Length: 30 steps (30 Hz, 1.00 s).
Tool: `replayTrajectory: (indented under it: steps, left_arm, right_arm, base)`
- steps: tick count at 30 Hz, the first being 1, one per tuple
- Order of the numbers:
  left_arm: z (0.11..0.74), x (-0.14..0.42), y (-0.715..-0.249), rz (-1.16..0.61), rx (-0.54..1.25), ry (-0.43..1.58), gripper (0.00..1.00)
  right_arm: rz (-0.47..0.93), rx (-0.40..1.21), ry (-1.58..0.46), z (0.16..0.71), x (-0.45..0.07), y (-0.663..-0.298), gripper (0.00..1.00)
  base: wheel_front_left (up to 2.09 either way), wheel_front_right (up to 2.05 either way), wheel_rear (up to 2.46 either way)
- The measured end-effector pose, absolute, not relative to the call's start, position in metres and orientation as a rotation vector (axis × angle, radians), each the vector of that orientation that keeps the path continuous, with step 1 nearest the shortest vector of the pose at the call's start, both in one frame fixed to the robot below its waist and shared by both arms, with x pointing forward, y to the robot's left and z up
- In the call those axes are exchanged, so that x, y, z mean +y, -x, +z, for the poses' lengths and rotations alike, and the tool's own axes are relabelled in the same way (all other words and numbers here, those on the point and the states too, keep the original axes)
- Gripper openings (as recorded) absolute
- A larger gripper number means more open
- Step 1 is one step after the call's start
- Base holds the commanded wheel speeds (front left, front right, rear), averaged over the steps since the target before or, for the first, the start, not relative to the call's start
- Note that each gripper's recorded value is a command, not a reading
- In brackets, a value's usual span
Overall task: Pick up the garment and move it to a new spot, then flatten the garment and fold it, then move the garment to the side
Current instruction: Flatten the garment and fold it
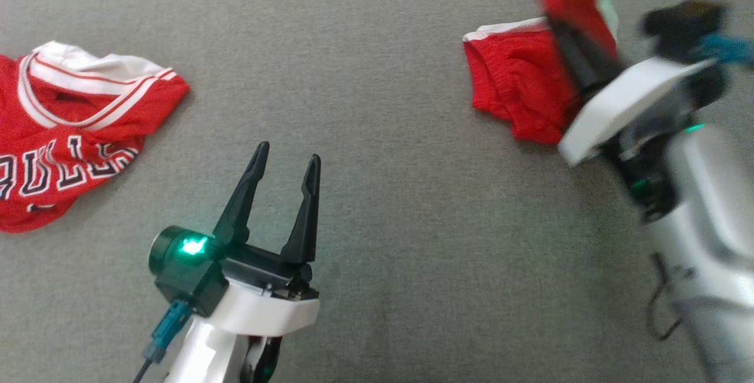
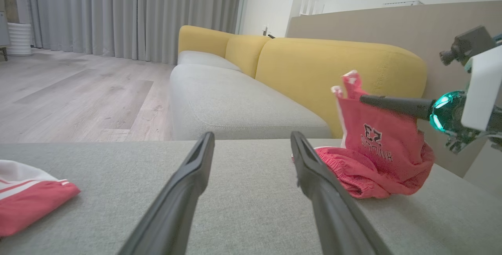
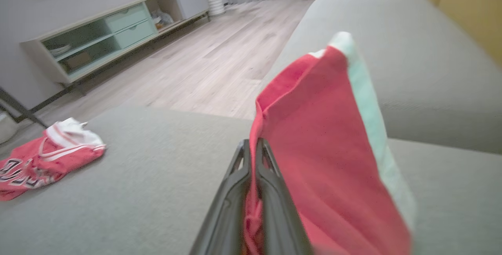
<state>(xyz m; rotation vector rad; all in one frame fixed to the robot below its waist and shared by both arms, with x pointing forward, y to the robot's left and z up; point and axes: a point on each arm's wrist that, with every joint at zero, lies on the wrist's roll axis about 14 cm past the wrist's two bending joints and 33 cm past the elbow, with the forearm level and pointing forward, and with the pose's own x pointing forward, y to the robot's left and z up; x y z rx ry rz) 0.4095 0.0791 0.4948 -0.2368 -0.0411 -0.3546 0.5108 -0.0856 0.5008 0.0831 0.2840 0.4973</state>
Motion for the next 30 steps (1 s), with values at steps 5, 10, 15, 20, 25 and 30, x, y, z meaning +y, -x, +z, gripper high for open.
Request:
replayTrajectory:
  steps: [5, 10, 15, 20, 25, 30]
  left_arm:
    - [0.491, 0.085, -0.406, -0.330, -0.029, 0.238, 1.00]
    - [0.500, 0.092, -0.404, -0.305, -0.051, 0.243, 1.00]
    - [0.506, 0.102, -0.394, -0.261, -0.068, 0.245, 1.00]
    - [0.508, 0.120, -0.381, -0.188, -0.073, 0.232, 1.00]
    - [0.504, 0.140, -0.367, -0.108, -0.064, 0.210, 1.00]
    - [0.495, 0.152, -0.349, -0.048, -0.036, 0.203, 1.00]
  right_arm:
    - [0.583, 0.387, -0.148, 0.464, -0.039, -0.485, 1.00]
    - [0.474, 0.219, -0.180, 0.486, -0.071, -0.497, 1.00]
    - [0.291, 0.032, -0.207, 0.507, -0.133, -0.490, 1.00]
    - [0.211, -0.013, -0.183, 0.495, -0.162, -0.451, 1.00]
    - [0.238, 0.020, -0.132, 0.482, -0.154, -0.418, 1.00]
    - [0.270, 0.042, -0.101, 0.475, -0.140, -0.390, 1.00]
  base:
    - [0.00, 0.00, 0.00]
    - [0.00, 0.00, 0.00]
    - [0.00, 0.00, 0.00]
    - [0.00, 0.00, 0.00]
    - [0.00, 0.00, 0.00]
    - [0.00, 0.00, 0.00]
